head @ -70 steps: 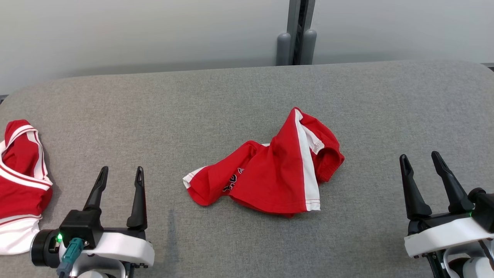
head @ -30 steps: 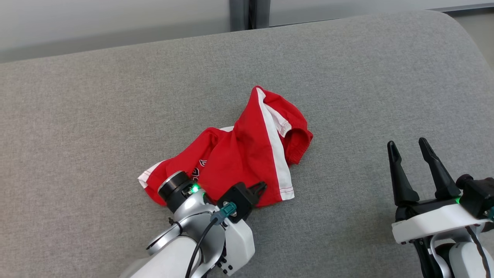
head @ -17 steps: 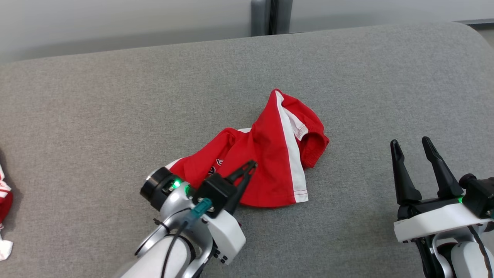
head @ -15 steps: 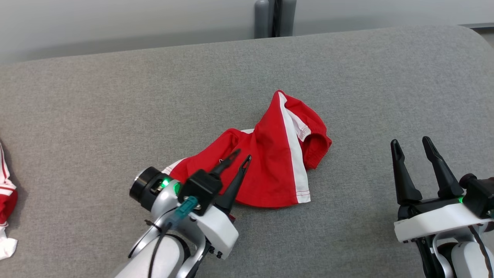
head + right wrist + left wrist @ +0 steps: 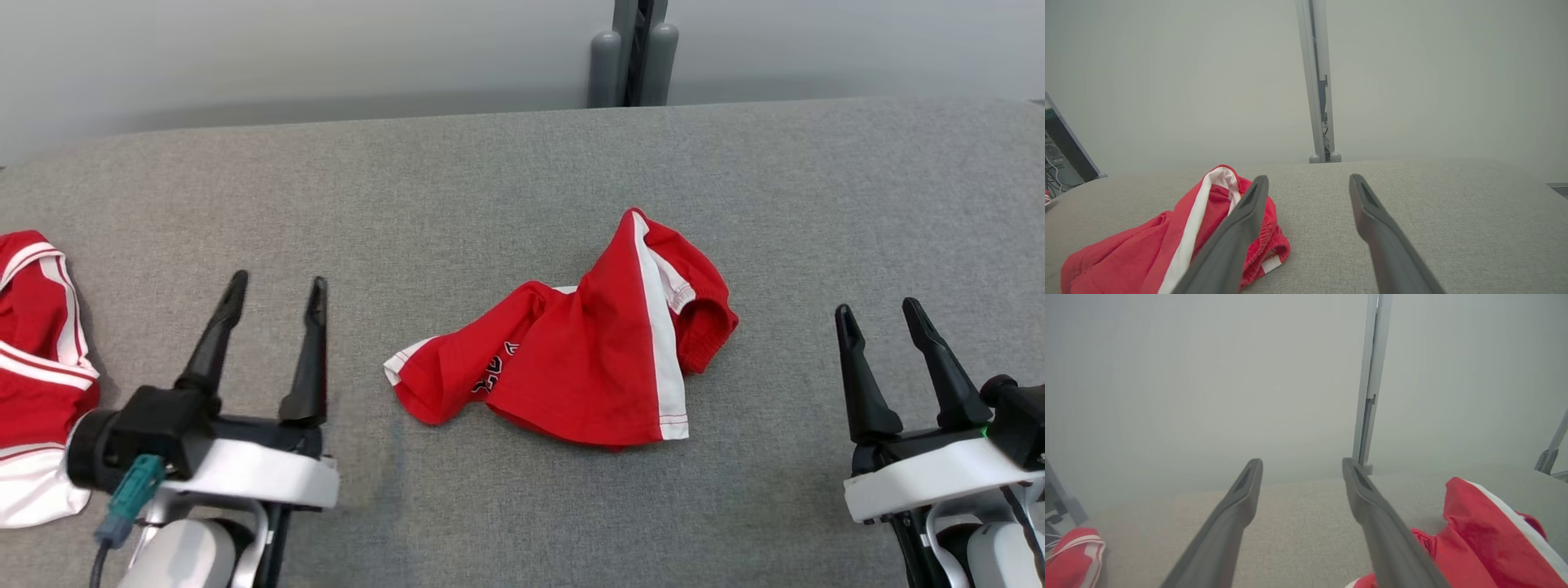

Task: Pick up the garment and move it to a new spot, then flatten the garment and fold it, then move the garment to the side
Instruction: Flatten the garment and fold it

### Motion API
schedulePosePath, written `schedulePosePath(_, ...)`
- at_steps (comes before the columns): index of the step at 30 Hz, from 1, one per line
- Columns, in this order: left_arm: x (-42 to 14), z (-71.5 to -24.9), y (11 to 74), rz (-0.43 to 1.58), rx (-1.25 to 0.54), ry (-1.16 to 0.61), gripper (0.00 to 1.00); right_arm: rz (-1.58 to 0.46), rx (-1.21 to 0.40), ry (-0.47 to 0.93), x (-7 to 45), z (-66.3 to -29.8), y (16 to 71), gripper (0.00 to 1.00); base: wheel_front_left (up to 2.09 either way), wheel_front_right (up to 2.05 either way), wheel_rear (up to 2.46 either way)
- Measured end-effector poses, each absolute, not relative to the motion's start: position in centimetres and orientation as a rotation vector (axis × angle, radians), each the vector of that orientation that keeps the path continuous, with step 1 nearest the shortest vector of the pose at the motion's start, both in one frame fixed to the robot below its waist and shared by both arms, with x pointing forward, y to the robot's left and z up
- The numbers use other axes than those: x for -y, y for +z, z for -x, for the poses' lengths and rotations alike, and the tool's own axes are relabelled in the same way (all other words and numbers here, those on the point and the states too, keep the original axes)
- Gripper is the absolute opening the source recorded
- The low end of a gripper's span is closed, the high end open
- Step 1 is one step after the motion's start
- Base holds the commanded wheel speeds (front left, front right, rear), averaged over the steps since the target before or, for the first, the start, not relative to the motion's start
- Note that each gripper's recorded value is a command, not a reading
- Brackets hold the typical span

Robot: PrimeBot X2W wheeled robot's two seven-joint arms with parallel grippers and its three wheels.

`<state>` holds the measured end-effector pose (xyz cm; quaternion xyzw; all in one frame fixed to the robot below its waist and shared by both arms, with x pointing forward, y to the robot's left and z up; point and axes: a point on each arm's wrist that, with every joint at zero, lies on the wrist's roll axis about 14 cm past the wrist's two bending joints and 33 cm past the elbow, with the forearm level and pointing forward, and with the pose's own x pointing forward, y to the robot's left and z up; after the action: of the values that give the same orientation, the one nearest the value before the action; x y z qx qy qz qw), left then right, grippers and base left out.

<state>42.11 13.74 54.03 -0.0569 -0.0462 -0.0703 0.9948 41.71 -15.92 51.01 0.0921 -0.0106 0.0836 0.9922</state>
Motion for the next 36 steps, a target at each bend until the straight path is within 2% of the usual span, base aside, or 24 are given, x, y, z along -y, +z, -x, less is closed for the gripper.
schedulePosePath(2,-16.7,-41.3,53.5,0.106,0.091,-0.052,1.00,-0.183,0.013,0.176,15.7,-41.3,51.0,1.00,0.00,0.00,0.00)
schedulePosePath(8,-19.3,-39.5,53.2,0.074,0.092,0.009,1.00,-0.171,0.002,0.184,15.5,-40.7,51.0,1.00,0.00,0.00,0.00)
schedulePosePath(25,-18.4,-36.6,52.6,0.084,0.068,-0.028,1.00,-0.166,-0.019,0.143,16.5,-37.5,51.0,1.00,0.00,0.00,0.00)
schedulePosePath(36,-18.5,-36.3,52.6,0.094,0.062,-0.023,1.00,-0.168,-0.017,0.137,16.5,-37.0,51.4,1.00,0.00,0.00,0.00)
